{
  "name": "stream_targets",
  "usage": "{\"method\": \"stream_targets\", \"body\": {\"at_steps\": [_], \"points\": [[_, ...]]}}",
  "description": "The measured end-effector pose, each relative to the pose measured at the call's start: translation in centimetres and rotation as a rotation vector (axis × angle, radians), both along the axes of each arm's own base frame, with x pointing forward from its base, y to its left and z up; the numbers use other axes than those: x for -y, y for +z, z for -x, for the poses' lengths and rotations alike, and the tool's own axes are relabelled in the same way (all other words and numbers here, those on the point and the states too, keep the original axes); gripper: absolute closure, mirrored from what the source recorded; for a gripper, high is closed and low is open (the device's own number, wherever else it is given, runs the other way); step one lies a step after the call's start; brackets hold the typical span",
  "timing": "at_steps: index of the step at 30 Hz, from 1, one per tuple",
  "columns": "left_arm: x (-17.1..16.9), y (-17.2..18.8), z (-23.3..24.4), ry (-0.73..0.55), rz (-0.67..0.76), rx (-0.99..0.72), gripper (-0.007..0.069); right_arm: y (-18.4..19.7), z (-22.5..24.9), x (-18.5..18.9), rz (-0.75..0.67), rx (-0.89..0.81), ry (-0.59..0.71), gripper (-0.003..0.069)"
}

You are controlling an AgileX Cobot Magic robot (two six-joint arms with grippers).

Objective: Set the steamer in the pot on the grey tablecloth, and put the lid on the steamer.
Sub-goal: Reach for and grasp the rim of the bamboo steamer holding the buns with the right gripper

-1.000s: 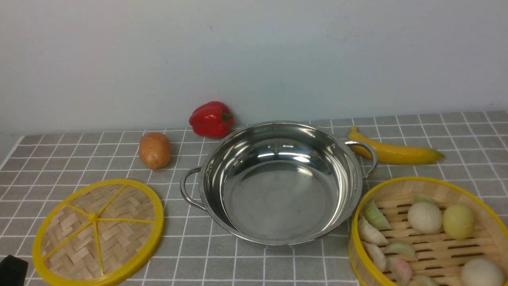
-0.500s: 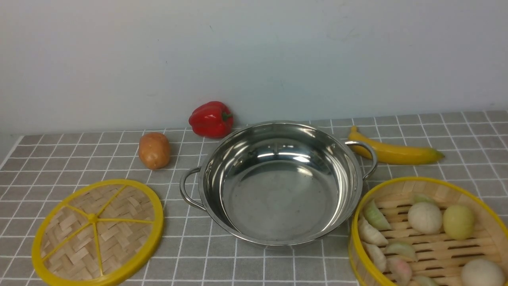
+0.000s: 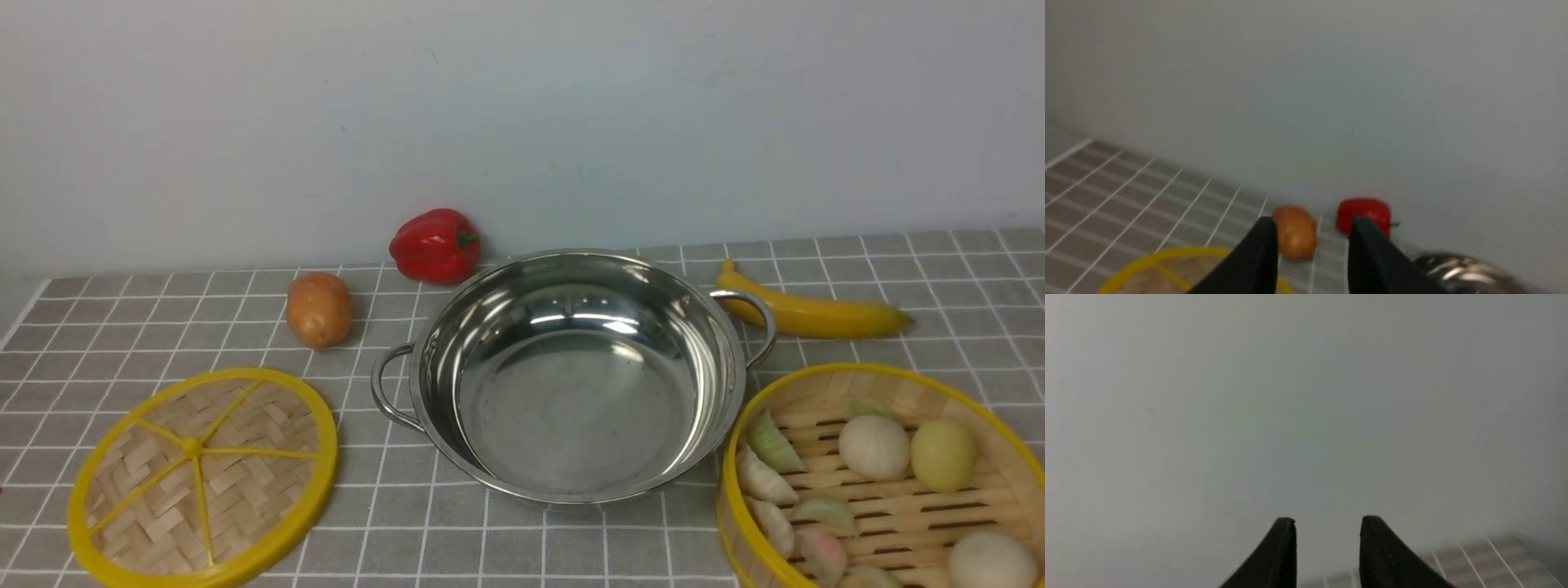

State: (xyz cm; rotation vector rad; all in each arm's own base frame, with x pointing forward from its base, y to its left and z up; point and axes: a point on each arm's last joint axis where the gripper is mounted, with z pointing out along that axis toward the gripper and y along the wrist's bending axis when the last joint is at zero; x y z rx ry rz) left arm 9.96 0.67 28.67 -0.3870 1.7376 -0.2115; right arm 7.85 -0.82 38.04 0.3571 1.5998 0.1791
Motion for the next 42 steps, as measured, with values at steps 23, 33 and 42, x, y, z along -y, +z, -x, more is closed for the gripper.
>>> {"method": "stream_targets", "body": {"at_steps": [23, 33, 42], "points": [[0.0, -3.0, -13.4, -0.306, -0.289, -0.961, 0.0382, -13.7, -17.1, 0.7, 0.033, -1.216, 0.259, 0.0419], [0.0, -3.9, -13.9, -0.313, -0.284, -0.997, 0.0382, -15.6, -18.4, 0.9, 0.043, -1.249, 0.258, 0.0419], [0.0, -3.9, -14.0, -0.312, -0.285, -0.991, 0.0382, -18.6, -19.7, 1.2, 0.048, -1.307, 0.252, 0.0419]]}}
